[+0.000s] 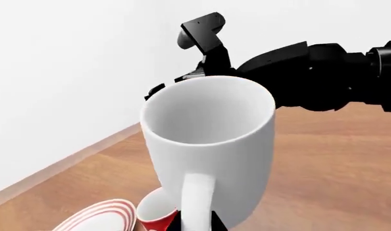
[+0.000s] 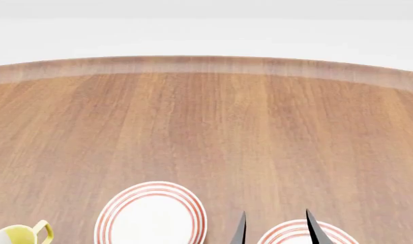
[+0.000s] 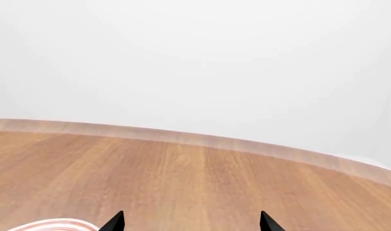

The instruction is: Put the white mug on the left plate.

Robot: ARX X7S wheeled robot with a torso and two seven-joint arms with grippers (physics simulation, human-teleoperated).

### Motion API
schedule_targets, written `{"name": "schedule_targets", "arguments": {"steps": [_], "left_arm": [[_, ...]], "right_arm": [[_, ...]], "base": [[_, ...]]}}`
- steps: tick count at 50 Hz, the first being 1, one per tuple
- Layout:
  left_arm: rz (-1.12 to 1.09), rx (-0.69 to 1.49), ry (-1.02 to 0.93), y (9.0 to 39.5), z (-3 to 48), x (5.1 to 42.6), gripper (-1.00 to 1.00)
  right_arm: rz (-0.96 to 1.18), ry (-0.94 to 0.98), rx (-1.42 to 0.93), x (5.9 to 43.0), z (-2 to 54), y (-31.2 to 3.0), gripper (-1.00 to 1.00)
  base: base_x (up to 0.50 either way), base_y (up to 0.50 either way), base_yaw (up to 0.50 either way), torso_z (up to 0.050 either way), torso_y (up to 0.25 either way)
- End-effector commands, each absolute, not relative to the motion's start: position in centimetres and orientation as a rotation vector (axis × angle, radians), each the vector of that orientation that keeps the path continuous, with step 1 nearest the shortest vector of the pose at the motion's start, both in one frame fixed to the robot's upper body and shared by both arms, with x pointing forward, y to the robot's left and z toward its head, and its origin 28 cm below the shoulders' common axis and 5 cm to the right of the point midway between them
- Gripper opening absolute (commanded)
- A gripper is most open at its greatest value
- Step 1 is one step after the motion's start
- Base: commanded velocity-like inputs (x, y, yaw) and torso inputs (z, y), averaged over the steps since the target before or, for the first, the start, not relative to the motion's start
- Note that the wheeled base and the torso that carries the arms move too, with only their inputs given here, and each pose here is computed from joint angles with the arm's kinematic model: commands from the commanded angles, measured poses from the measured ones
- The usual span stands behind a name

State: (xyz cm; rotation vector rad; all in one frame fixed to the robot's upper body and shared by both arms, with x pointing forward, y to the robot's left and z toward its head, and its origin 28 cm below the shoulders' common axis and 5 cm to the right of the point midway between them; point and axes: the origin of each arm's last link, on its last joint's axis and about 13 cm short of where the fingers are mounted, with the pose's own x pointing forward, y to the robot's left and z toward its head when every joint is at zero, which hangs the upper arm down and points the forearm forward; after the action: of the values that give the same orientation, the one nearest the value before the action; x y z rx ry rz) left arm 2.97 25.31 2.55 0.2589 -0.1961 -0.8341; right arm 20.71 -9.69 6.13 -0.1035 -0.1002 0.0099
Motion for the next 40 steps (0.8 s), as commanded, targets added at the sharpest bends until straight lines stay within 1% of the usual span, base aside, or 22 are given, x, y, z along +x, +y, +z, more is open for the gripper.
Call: {"name": "schedule_targets", "arguments": {"steps": [1,8,14,18,21,31,40], "left_arm": [[-0.755,0.210,-0.245,25.8,3.8,3.7,-1.00],[-0.702,0.158,-0.238,26.2,3.8,5.3,-1.00],[-0.590,0.085,-0.250,26.2,4.6,7.3,-1.00],[-0.572,0.057,-0.250,26.0,4.8,8.3,-1.00],[-0.493,0.014,-0.240,26.0,5.2,9.5,-1.00],[-0.469,-0.004,-0.223,25.7,5.3,12.1,-1.00],[-0.459,-0.006,-0.210,25.4,4.8,13.5,-1.00]], "right_arm": [[0.009,-0.097,-0.101,20.7,5.9,-9.7,1.00],[0.008,-0.095,-0.099,20.7,5.8,-9.8,1.00],[0.009,-0.094,-0.098,20.8,5.8,-9.8,1.00],[0.011,-0.093,-0.098,20.9,5.8,-9.7,1.00],[0.011,-0.093,-0.099,20.9,5.8,-9.7,1.00],[0.012,-0.091,-0.093,20.9,5.6,-9.7,1.00],[0.007,-0.088,-0.091,20.9,5.4,-9.9,1.00]], "base": [[0.00,0.00,0.00,0.000,0.000],[0.00,0.00,0.00,0.000,0.000],[0.00,0.00,0.00,0.000,0.002],[0.00,0.00,0.00,0.000,0.000],[0.00,0.00,0.00,0.000,0.000],[0.00,0.00,0.00,0.000,0.000],[0.00,0.00,0.00,0.000,0.000]]}}
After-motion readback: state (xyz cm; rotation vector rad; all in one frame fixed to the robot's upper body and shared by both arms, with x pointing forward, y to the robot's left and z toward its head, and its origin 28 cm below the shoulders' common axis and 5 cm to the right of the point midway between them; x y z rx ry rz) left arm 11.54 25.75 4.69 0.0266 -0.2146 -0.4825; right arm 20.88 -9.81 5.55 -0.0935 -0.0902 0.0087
